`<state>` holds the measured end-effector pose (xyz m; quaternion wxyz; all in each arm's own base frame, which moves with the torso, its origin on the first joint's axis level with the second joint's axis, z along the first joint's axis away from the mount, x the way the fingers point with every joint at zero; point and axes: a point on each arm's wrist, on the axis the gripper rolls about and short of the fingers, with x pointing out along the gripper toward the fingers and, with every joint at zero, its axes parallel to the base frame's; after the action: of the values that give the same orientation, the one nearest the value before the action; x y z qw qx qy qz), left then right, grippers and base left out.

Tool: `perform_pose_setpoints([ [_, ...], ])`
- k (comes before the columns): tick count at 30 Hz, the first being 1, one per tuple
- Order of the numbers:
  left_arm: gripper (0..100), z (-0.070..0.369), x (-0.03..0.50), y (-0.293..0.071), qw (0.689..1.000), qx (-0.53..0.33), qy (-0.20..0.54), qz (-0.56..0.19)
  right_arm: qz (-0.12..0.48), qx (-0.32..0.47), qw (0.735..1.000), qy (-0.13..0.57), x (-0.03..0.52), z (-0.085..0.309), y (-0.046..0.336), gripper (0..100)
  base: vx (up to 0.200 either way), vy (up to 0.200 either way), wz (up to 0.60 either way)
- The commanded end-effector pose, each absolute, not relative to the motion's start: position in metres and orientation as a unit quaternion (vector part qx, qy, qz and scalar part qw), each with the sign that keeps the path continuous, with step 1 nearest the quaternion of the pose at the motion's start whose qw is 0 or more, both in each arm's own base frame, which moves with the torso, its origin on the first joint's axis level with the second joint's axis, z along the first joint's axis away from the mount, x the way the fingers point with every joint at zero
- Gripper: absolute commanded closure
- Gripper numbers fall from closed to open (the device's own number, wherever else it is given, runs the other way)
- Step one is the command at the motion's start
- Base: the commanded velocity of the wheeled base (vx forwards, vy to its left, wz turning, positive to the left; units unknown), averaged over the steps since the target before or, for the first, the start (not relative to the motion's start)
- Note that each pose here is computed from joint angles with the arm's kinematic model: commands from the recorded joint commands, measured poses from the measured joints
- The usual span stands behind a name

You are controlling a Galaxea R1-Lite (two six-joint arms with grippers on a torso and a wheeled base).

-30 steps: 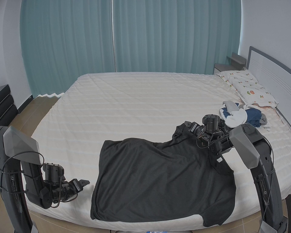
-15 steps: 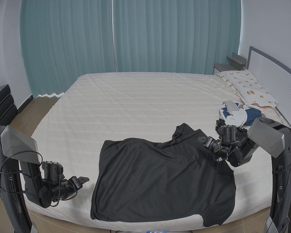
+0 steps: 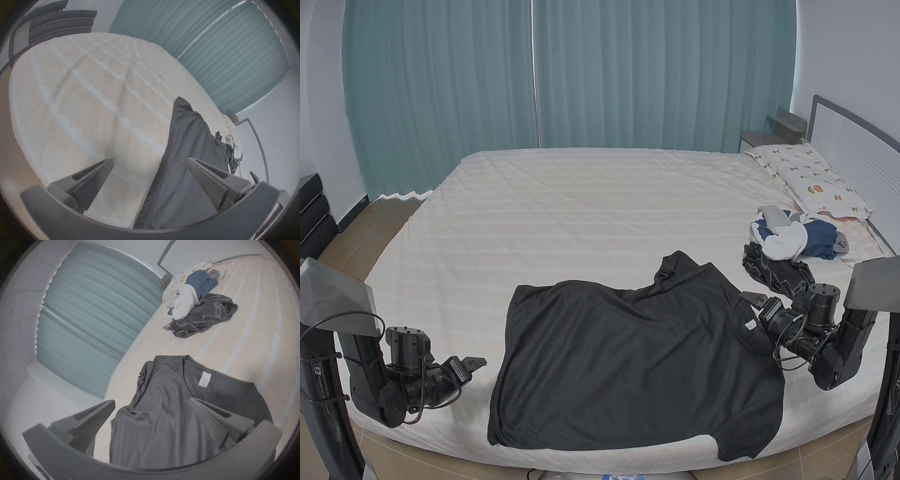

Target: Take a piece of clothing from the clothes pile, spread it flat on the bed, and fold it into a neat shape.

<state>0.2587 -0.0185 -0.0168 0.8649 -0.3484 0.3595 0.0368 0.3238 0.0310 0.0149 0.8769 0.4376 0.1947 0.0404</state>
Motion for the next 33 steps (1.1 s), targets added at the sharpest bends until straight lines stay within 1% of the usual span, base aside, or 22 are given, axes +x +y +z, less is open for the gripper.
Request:
perform_pose_setpoints([
  [1,0,-0.005,0.282,-0.022,0.881,-0.353,0.314,0.020,0.025,0.470,0.843,0.260,0.299,-0.022,0.020,0,0.000,0.000,0.00],
  [4,0,-0.002,0.289,-0.025,0.885,-0.352,0.305,0.012,0.025,0.474,0.837,0.273,0.300,-0.031,0.022,0,0.000,0.000,0.00],
  [9,0,0.002,0.301,-0.030,0.891,-0.351,0.289,0.001,0.020,0.489,0.829,0.271,0.299,-0.029,0.021,0,0.000,0.000,0.00],
  [16,0,-0.007,0.304,-0.045,0.888,-0.344,0.304,-0.016,0.017,0.489,0.828,0.273,0.299,-0.030,0.023,0,0.000,0.000,0.00],
  [21,0,-0.009,0.304,-0.046,0.886,-0.347,0.307,-0.016,0.018,0.489,0.829,0.273,0.299,-0.030,0.023,0,0.000,0.000,0.00],
  [25,0,-0.005,0.309,-0.047,0.881,-0.371,0.294,-0.014,0.017,0.489,0.829,0.272,0.299,-0.030,0.023,0,0.000,0.000,0.00],
  [30,0,-0.004,0.310,-0.047,0.881,-0.372,0.291,-0.016,0.015,0.493,0.828,0.268,0.300,-0.029,0.022,0,0.000,0.000,0.00],
  [33,0,-0.001,0.314,-0.050,0.883,-0.372,0.286,-0.021,0.016,0.493,0.827,0.269,0.300,-0.029,0.022,0,0.000,-0.200,0.00],
])
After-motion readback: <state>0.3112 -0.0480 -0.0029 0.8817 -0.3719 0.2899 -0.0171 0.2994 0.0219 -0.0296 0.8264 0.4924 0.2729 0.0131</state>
